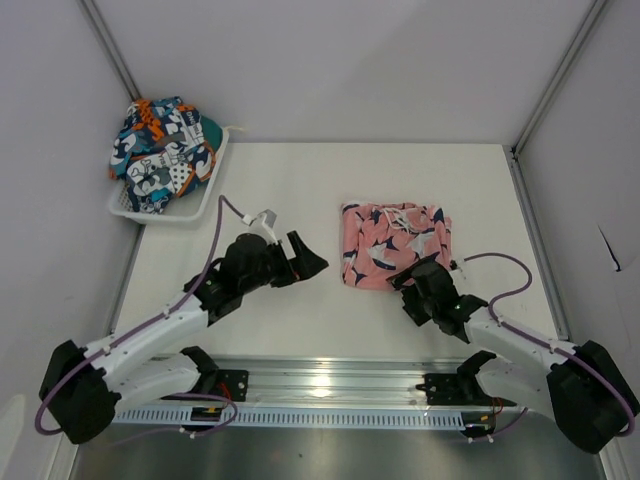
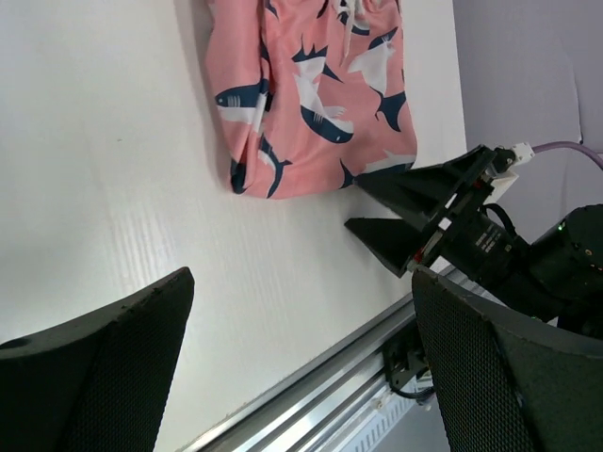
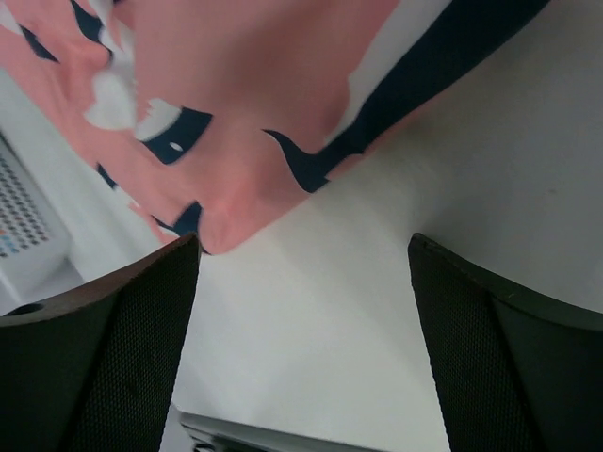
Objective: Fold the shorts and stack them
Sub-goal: Neatly place the folded shorts to the corner, then grab the shorts from the pile
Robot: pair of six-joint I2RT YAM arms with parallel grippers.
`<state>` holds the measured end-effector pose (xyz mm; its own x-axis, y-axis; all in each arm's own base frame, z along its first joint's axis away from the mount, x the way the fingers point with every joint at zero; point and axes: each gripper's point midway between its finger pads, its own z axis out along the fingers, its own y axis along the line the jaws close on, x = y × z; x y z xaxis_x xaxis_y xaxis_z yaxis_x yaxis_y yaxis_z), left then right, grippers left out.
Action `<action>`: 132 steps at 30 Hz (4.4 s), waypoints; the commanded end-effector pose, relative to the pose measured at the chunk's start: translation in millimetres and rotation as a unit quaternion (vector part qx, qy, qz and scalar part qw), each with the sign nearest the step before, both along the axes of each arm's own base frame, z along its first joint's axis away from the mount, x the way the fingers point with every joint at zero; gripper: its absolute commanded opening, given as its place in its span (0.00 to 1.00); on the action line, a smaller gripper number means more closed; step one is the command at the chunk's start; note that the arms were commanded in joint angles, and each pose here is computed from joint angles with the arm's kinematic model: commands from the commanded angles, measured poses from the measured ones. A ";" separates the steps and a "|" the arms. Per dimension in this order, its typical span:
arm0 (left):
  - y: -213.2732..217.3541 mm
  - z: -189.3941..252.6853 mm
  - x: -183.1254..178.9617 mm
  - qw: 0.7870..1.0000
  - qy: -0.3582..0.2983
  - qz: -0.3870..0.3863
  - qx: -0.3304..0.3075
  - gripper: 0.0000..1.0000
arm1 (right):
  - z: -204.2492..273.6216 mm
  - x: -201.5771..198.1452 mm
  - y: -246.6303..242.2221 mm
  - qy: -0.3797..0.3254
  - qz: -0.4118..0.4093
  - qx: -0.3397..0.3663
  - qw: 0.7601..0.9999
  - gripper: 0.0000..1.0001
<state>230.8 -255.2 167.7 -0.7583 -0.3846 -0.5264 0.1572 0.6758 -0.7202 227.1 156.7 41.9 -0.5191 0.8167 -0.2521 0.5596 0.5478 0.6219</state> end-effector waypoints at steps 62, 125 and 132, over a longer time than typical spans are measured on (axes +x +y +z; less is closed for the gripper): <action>95.0 -0.8 -33.0 0.985 -0.063 0.052 0.151 0.99 | 2.5 208.6 -232.8 -0.036 -0.443 0.042 0.895 0.00; 181.0 87.1 66.3 0.955 -0.067 0.226 0.181 0.99 | 71.5 162.4 -80.3 -0.173 0.064 -0.184 0.965 0.93; 261.8 100.3 121.0 0.935 0.016 0.343 0.087 0.99 | 60.6 152.2 -9.1 -0.215 0.162 -0.254 0.929 0.94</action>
